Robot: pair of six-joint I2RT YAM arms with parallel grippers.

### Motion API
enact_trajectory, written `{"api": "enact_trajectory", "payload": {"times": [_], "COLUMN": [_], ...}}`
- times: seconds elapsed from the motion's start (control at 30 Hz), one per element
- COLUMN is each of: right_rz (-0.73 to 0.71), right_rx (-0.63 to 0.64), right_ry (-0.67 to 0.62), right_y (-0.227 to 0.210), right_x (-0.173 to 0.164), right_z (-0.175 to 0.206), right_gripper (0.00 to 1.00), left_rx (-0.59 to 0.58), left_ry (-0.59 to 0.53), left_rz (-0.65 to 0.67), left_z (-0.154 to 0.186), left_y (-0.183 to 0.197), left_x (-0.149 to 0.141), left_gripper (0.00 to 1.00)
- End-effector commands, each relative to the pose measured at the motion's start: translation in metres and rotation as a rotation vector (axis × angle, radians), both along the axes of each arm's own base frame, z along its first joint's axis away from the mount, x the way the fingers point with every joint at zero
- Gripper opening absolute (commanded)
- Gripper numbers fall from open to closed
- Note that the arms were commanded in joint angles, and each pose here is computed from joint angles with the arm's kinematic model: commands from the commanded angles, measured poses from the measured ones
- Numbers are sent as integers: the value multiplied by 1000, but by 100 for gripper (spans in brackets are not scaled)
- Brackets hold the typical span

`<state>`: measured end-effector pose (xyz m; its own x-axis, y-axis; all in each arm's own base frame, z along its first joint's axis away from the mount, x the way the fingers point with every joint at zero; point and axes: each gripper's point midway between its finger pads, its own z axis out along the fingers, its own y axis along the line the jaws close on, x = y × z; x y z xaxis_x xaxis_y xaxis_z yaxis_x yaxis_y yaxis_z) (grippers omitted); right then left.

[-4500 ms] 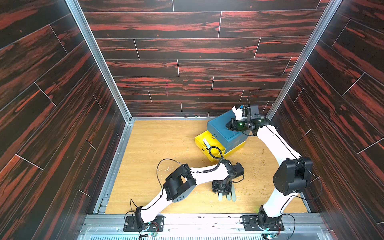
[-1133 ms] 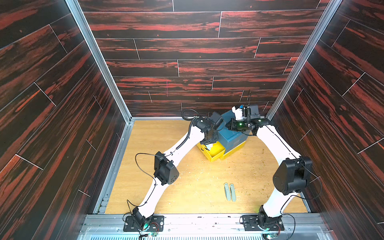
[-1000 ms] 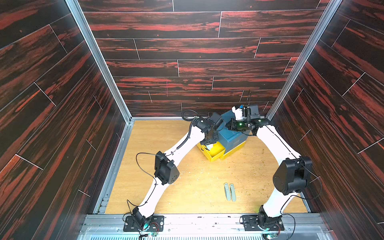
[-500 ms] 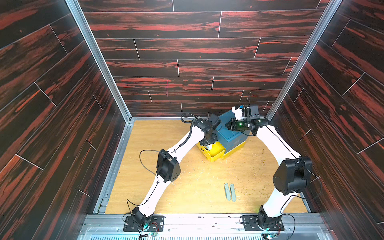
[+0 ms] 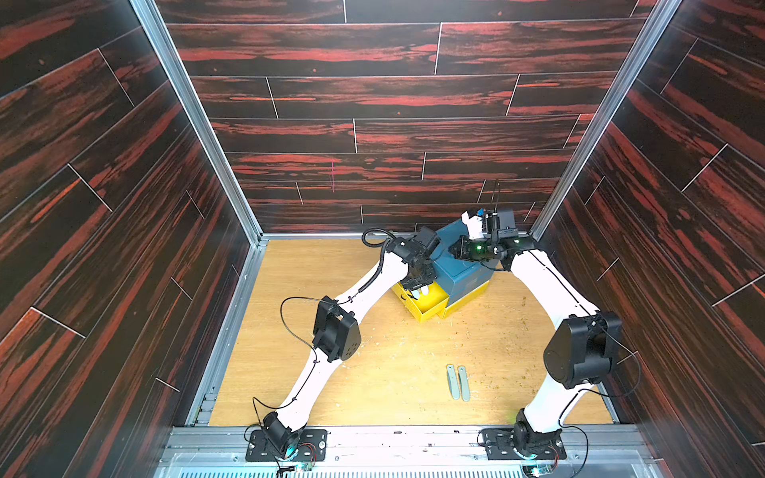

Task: Place the fruit knives into the drawer by color
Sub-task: Place the fruit knife in the drawer.

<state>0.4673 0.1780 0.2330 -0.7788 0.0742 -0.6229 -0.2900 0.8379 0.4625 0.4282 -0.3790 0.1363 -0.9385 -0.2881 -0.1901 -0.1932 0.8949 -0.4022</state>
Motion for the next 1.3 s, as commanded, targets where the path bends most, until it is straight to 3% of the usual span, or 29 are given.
{"api": "enact_trajectory", "payload": {"times": [0.0,0.27,0.9,1.1,1.27], "right_rz": [-26,-27,-24,-25,-27], "right_rx": [-143,-143,-141,-145,-145], "right_ry": [359,362,364,367,368], "right_y": [-19,-19,-19,-19,-19], "right_x": [-47,-46,-46,-46,-46], "right_z": [-99,-101,-101,-103,-104], "right_gripper": [3,3,3,3,3], "left_rx": [0,-2,10,23,-6], "left_ry": [42,62,73,5,-158], "left_rz": [-9,-14,-11,-9,-11], "left_z": [-17,-26,-28,2,71], "left_y": [-5,-7,-2,7,18], "left_x": [-4,-6,-8,-6,0], "left_gripper": [15,19,39,39,37]}}
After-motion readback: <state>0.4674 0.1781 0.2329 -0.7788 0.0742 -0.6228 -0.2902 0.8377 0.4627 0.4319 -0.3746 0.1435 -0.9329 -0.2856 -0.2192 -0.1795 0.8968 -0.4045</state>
